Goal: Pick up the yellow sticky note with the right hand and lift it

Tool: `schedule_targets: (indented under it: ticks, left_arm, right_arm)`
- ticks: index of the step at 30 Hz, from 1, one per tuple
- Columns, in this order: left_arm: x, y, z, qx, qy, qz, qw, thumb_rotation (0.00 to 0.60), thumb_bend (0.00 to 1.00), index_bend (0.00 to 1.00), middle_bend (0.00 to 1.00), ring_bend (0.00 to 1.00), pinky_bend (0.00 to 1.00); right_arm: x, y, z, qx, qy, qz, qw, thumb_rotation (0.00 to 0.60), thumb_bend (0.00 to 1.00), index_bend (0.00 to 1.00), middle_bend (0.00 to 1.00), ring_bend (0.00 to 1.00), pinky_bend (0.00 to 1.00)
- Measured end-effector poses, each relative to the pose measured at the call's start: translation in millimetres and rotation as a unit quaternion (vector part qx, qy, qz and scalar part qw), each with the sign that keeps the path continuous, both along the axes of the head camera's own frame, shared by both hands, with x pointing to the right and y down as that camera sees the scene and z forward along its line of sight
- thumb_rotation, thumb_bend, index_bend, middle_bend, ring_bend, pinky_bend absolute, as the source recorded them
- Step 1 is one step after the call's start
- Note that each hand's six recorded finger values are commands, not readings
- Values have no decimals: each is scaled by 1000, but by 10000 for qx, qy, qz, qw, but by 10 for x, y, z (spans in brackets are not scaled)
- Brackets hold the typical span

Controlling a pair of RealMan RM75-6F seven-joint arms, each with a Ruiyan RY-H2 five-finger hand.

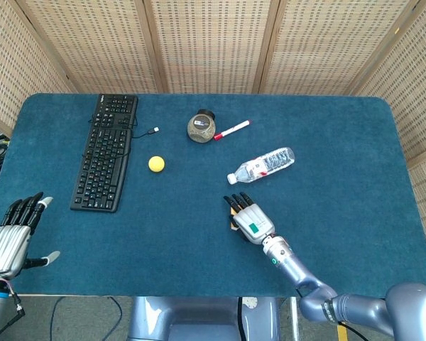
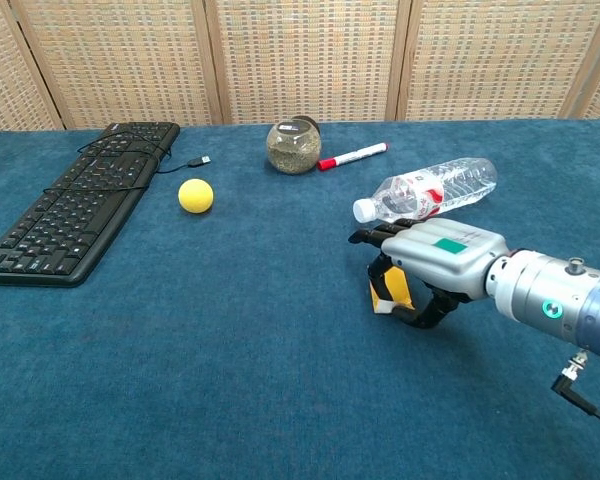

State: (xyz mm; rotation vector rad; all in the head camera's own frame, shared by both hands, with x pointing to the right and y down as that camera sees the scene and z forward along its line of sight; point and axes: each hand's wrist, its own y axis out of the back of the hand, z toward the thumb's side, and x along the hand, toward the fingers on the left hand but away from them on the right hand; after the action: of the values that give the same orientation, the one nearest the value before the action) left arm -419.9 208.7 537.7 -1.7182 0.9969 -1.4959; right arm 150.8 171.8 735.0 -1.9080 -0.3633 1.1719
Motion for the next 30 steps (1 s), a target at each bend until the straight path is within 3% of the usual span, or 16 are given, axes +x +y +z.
schedule_targets:
  ticks: [4,10,16,30]
  left_arm:
    - [-2,0,-4,1,5,0,10000,600,0,0,0,0,0]
    - [-1,3,0,-12,11,4,10000,600,0,0,0,0,0]
    - [-2,0,4,-24,14,-2,10000,600,0,0,0,0,0]
    - [-20,-16,-10,-22,56,-27,10000,600,0,0,0,0,0]
  right_arm:
    - [-1,4,8,-2,25,-26,10000,600,546,741,0,0,0]
    - [-11,-4,9,11,6,0,10000,600,545,760,0,0,0]
    - [-36,-144,-57,189,-89,74,9998,600,542,777,0,0,0]
    - [157,-1065,-500,1112,-84,885,9898,600,538,781,0,0,0]
